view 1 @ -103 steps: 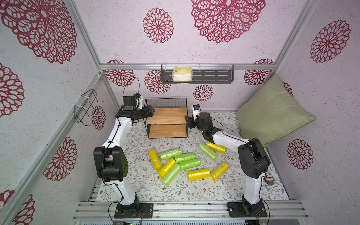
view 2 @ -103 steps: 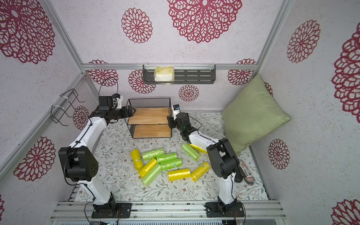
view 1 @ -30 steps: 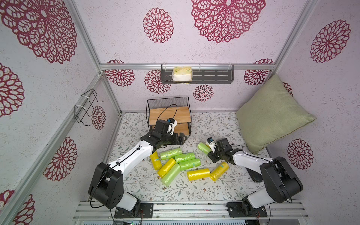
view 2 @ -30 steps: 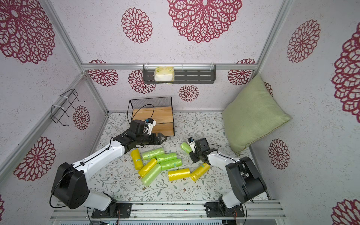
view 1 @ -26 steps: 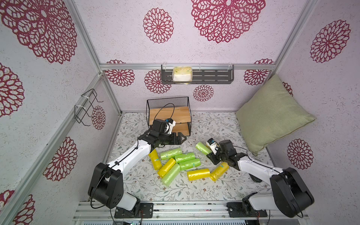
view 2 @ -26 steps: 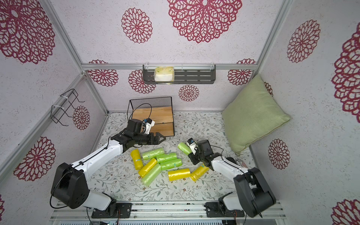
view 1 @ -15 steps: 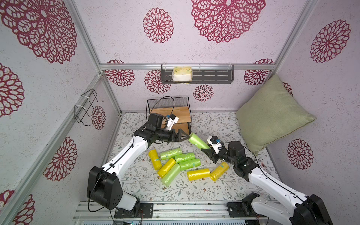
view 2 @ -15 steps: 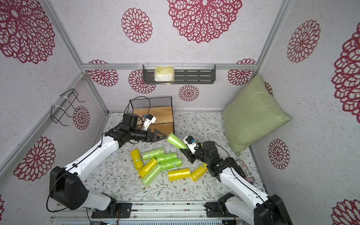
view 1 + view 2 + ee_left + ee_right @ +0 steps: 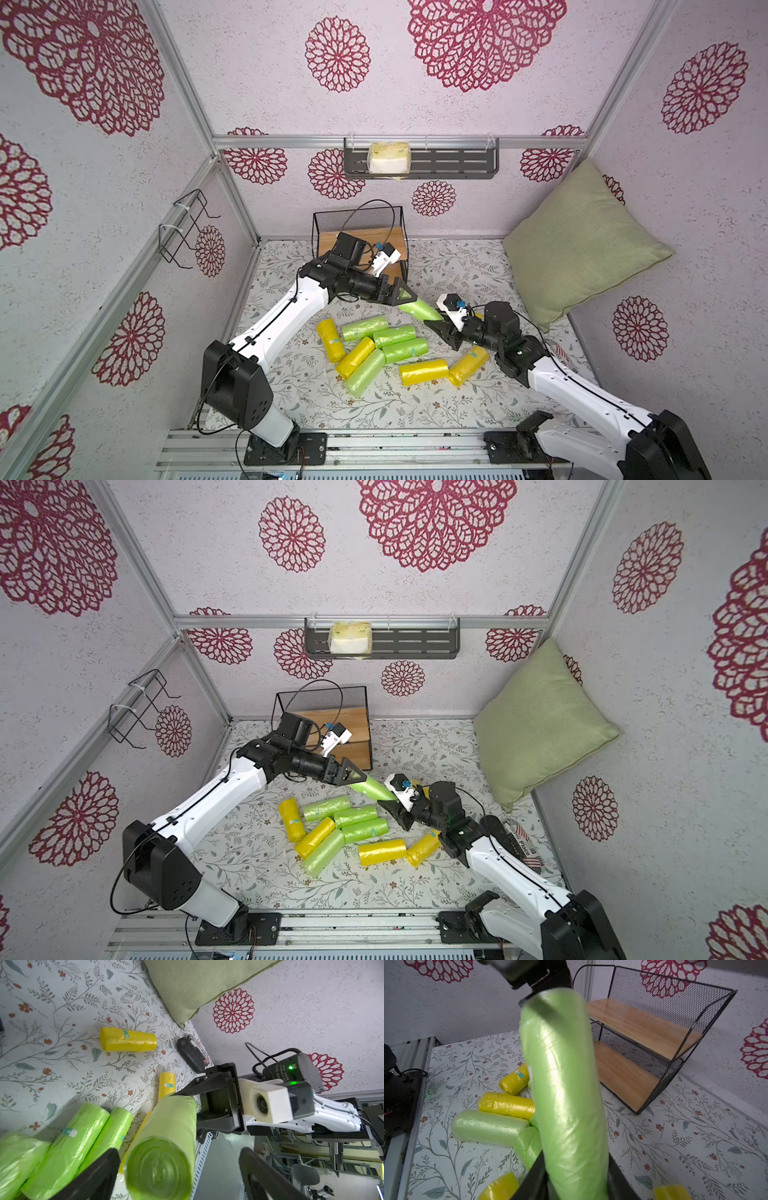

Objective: Sort the rolls of trash bags by color and place them on the shelf
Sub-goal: Pick up the roll of trash bags from the center of the board, then place the roll of trash bags on the shelf.

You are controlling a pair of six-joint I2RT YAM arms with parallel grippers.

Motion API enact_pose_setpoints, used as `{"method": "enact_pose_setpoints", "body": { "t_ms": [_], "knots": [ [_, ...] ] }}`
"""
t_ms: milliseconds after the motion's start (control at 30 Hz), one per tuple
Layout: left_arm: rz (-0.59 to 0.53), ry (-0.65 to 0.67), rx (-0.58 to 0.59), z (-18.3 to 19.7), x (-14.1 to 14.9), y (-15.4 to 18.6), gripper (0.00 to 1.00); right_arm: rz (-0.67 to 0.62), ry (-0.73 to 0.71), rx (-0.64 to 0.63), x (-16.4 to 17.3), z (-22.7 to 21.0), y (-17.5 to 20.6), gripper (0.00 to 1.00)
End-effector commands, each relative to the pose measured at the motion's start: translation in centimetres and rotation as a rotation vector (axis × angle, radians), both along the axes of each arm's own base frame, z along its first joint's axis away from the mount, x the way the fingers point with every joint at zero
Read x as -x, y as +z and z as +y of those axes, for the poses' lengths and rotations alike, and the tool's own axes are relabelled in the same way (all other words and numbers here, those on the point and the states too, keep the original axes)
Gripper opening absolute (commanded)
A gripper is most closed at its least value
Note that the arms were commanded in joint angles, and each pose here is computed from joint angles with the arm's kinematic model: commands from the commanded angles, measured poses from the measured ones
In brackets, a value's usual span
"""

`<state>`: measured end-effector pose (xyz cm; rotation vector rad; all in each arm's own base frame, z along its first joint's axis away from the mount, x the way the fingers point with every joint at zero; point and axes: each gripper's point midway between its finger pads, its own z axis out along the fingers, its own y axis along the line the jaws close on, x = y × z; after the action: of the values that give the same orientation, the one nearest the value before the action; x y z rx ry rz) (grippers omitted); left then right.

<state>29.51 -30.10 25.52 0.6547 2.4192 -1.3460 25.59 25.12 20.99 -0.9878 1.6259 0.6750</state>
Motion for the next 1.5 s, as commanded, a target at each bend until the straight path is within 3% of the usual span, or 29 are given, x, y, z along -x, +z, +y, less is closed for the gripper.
{"method": "enact_pose_setpoints", "body": {
  "t_ms": [0, 167, 233, 400, 500, 633, 733, 800, 933, 1033, 1200, 1467],
  "knots": [
    [0.005, -0.046, -0.014, -0.3, 0.8, -0.3, 0.88, -0.131, 0.042, -0.071, 0.0, 0.9, 3.9, 0.37],
    [0.011, -0.063, 0.005, -0.6, 0.8, -0.3, 0.70, -0.136, 0.047, -0.068, 0.0, 0.9, 3.7, 0.37],
    [0.014, -0.072, 0.026, -0.8, 0.8, 0.0, 0.54, -0.133, 0.047, -0.064, -0.1, 1.0, 3.5, 0.36],
    [0.011, -0.050, 0.052, -0.4, 0.2, 0.5, 0.30, -0.127, 0.036, -0.049, -0.1, 0.8, 3.0, 0.37],
    [-0.014, -0.008, 0.073, 0.4, -0.5, 1.1, 0.20, -0.122, 0.013, -0.048, -0.3, 0.4, 3.1, 0.44],
    [-0.074, 0.133, 0.089, 2.8, -2.4, 2.2, 0.15, -0.099, -0.073, -0.058, -1.1, -0.8, 3.4, 0.81],
    [-0.154, 0.324, 0.097, 6.5, -4.5, 3.6, 0.14, -0.081, -0.137, -0.082, -1.9, -2.1, 3.8, 0.93],
    [-0.265, 0.489, 0.066, 9.6, -5.9, 4.9, 0.14, -0.075, -0.163, -0.094, -2.2, -2.6, 4.0, 0.97],
    [-0.549, 0.876, -0.116, 17.1, -8.0, 8.2, 0.12, -0.075, -0.166, -0.127, -2.6, -2.3, 4.5, 0.97],
    [-0.732, 1.076, -0.187, 20.8, -8.7, 10.6, 0.12, -0.073, -0.150, -0.158, -2.9, -1.8, 5.0, 0.97],
    [-0.986, 1.105, -0.403, 21.8, -12.5, 10.4, 0.11, -0.066, -0.130, -0.168, -3.5, -1.0, 5.4, 0.97],
    [-1.133, 0.887, -0.645, 19.4, -18.4, 7.4, 0.15, -0.070, -0.121, -0.177, -3.1, -1.1, 5.7, 0.97]
  ]
}}
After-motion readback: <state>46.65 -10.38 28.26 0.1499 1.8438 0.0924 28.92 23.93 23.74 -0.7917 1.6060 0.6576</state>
